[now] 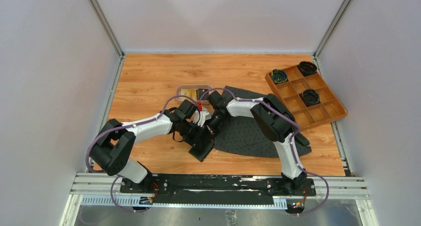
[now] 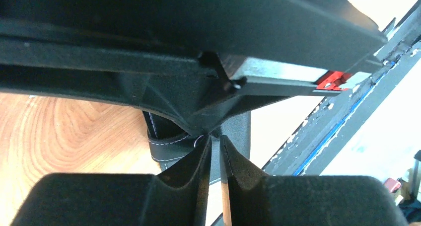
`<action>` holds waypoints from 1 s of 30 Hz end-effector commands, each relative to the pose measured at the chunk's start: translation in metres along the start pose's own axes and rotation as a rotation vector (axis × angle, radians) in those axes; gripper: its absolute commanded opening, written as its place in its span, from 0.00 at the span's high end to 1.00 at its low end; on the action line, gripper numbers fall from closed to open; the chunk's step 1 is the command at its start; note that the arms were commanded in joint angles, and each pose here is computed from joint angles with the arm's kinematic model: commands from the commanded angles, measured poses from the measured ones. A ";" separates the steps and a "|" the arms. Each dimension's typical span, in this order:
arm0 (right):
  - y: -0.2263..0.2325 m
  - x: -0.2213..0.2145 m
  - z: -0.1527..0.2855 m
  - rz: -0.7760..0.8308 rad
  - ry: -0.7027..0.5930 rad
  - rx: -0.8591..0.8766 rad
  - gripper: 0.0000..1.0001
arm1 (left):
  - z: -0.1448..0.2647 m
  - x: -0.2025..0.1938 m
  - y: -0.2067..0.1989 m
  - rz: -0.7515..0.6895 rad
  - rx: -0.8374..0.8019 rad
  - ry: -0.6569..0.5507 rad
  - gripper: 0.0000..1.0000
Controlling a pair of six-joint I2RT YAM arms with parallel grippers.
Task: Put the credit cards into the card holder
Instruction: Close the card holder at the center of the board.
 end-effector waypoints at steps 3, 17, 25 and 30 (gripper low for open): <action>-0.015 -0.018 -0.013 -0.016 0.062 -0.089 1.00 | 0.004 -0.002 0.012 0.005 0.081 -0.013 0.74; -0.017 -0.020 -0.013 -0.023 0.066 -0.094 1.00 | 0.025 0.004 0.007 0.023 0.122 -0.081 0.61; -0.017 -0.019 -0.013 -0.022 0.066 -0.092 1.00 | 0.020 0.005 0.011 0.040 0.128 -0.080 0.81; -0.017 -0.020 -0.013 -0.026 0.067 -0.091 1.00 | 0.014 0.003 0.009 0.050 0.092 -0.072 0.86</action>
Point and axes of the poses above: each gripper's point midway between its finger pads, its own z axis back along the fingers, its own y axis along the line the jaws close on, x = y × z, the point moved 2 cm from there along z, back along the fingers, and after that the axes turned 2 degrees about -z, right-handed, at the moved point
